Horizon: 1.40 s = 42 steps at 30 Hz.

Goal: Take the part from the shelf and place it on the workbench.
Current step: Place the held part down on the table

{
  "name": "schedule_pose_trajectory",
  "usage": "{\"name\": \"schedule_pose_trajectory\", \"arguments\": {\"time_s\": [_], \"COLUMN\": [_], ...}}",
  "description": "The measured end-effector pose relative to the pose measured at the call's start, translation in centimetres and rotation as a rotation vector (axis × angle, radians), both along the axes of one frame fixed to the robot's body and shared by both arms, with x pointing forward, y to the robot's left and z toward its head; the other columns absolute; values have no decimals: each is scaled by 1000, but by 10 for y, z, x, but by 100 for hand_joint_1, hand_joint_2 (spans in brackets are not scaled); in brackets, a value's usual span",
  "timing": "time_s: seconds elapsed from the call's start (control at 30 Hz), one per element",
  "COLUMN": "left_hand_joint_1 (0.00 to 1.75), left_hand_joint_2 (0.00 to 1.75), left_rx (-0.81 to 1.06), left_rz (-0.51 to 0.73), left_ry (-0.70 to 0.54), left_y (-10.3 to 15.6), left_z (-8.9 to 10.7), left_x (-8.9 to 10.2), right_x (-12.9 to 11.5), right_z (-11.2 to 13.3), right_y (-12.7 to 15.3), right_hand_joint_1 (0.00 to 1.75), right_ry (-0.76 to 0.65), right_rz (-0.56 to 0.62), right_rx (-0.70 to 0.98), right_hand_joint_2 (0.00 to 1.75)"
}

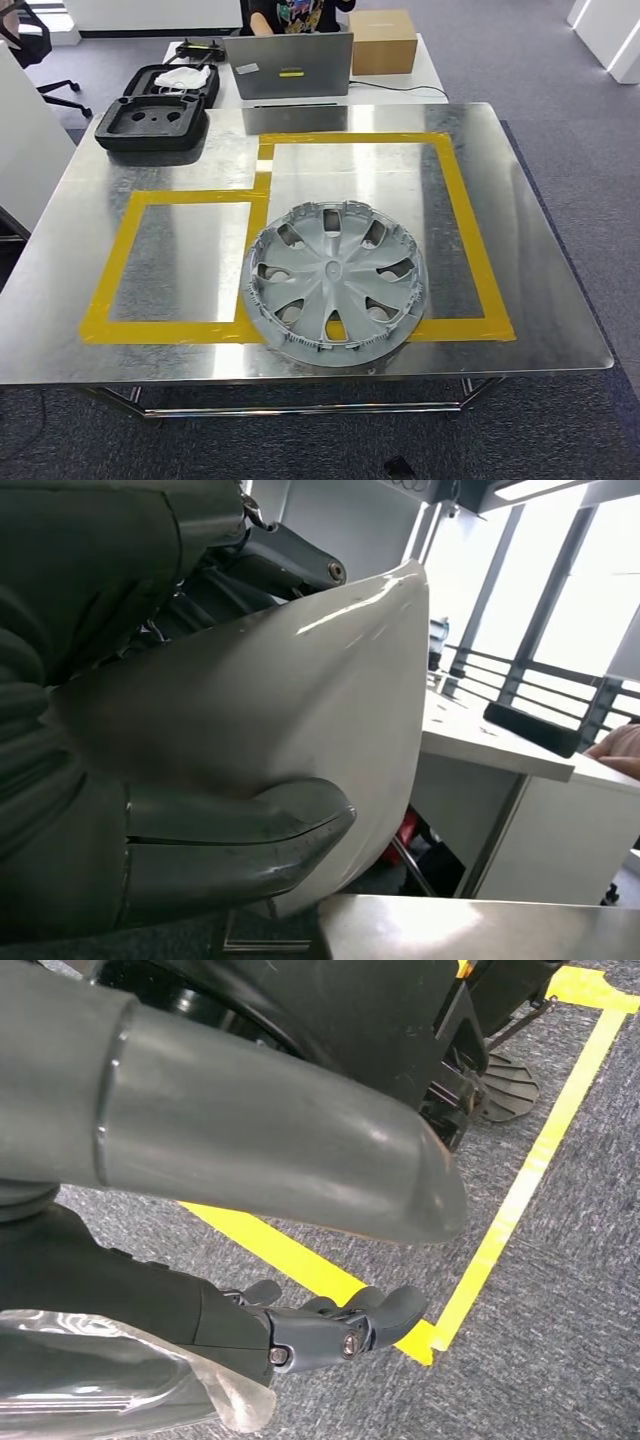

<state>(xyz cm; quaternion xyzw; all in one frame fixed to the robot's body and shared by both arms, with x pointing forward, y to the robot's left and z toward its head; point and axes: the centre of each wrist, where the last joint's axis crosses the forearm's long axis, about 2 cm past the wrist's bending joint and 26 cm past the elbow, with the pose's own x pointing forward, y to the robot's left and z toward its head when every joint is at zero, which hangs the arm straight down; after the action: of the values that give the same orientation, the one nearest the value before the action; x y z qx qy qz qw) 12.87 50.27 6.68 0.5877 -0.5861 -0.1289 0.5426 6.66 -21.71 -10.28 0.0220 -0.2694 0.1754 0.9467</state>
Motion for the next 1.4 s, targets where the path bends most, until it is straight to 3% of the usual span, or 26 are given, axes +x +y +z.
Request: {"name": "schedule_pose_trajectory", "arguments": {"time_s": [0.43, 0.6, 0.83, 0.97, 1.17, 1.4], "left_hand_joint_1": [175, 175, 175, 175, 175, 175], "left_hand_joint_2": [175, 175, 175, 175, 175, 175], "left_rx": [6, 141, 312, 408, 472, 512], "left_rz": [-2, 10, -59, -78, -95, -120], "left_ry": [32, 116, 154, 135, 25, -45], "left_y": [4, -4, -50, -89, -125, -140], "left_z": [-4, 2, 16, 25, 46, 65], "left_x": [2, 23, 87, 109, 117, 116], "right_x": [0, 4, 15, 14, 9, 4], "right_z": [0, 1, 3, 3, 2, 1], "right_y": [-1, 0, 1, 1, 1, 1], "right_hand_joint_1": [0, 0, 0, 0, 0, 0], "right_ry": [0, 5, 4, 9, 17, 21], "right_rz": [4, 34, 67, 53, 34, 29], "right_rx": [-2, -13, -24, -25, -25, -26], "right_hand_joint_2": [0, 0, 0, 0, 0, 0]}}
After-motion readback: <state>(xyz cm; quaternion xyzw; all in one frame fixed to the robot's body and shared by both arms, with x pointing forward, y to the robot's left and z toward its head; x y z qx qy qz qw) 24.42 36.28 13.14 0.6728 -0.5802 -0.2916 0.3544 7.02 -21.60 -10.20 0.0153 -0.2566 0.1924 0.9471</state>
